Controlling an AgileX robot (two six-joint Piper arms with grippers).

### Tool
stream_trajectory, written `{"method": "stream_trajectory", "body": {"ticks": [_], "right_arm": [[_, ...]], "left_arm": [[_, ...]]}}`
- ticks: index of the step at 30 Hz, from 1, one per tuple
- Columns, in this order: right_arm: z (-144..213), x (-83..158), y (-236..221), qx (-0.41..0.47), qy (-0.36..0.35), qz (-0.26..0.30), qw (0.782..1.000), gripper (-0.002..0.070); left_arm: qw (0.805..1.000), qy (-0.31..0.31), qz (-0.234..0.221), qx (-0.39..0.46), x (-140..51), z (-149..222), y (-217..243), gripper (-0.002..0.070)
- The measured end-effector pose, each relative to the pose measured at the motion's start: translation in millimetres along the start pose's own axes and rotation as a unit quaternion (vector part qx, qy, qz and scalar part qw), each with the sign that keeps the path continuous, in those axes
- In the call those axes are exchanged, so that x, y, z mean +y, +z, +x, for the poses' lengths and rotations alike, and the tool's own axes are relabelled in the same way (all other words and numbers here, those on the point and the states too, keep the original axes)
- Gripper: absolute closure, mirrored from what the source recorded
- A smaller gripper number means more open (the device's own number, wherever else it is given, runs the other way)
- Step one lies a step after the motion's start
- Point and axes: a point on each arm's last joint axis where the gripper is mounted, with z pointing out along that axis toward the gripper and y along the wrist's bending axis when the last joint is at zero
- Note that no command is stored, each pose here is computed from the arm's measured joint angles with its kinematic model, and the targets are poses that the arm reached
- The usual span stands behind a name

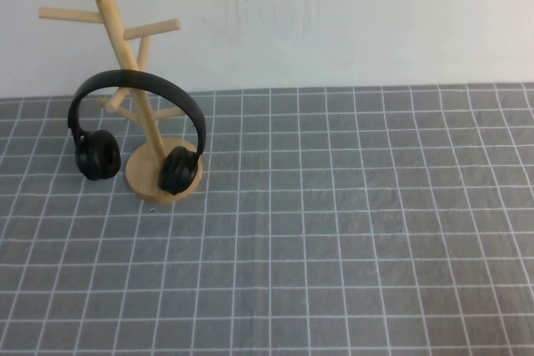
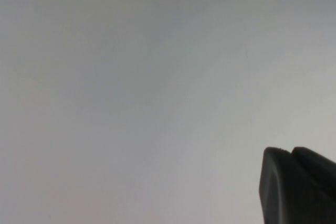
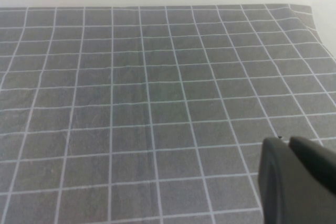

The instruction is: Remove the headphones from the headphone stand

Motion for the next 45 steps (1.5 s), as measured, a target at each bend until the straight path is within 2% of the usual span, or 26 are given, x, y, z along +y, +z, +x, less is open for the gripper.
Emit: {"method": "stream_trajectory", "body": {"ticks": [4, 7, 11, 20, 26, 35, 40, 45], "right_arm": [[0.0, 0.0, 0.0, 0.0, 0.0, 0.0, 1.0, 0.0682], [0.0, 0.0, 0.0, 0.0, 0.0, 0.0, 1.0, 0.0682], [0.0, 0.0, 0.0, 0.0, 0.0, 0.0, 1.0, 0.0682], [0.0, 0.0, 0.0, 0.0, 0.0, 0.0, 1.0, 0.0682], [0.0, 0.0, 0.0, 0.0, 0.0, 0.0, 1.0, 0.0682], [0.0, 0.0, 0.0, 0.0, 0.0, 0.0, 1.0, 0.0682], [0.0, 0.0, 0.0, 0.0, 0.0, 0.0, 1.0, 0.0682], [0.0, 0.0, 0.0, 0.0, 0.0, 0.0, 1.0, 0.0682]], "left_arm": [[0.994, -0.025, -0.002, 0.111, -2.0, -11.5, 25.6, 0.0679], [0.976, -0.04, -0.008, 0.214, -2.5, -0.1, 38.8, 0.0679], [0.955, -0.025, -0.013, 0.296, -1.3, 20.2, 42.9, 0.0679], [0.935, 0.001, -0.015, 0.355, 0.9, 44.8, 39.9, 0.0679], [0.89, 0.03, -0.019, 0.454, 4.4, 75.8, 41.3, 0.0679], [0.839, 0.095, 0.002, 0.536, 9.3, 136.0, 63.3, 0.0679], [0.816, 0.166, 0.042, 0.552, 11.8, 163.1, 72.1, 0.0672], [0.805, 0.168, 0.01, 0.569, 23.4, 179.2, 92.9, 0.0668]]}}
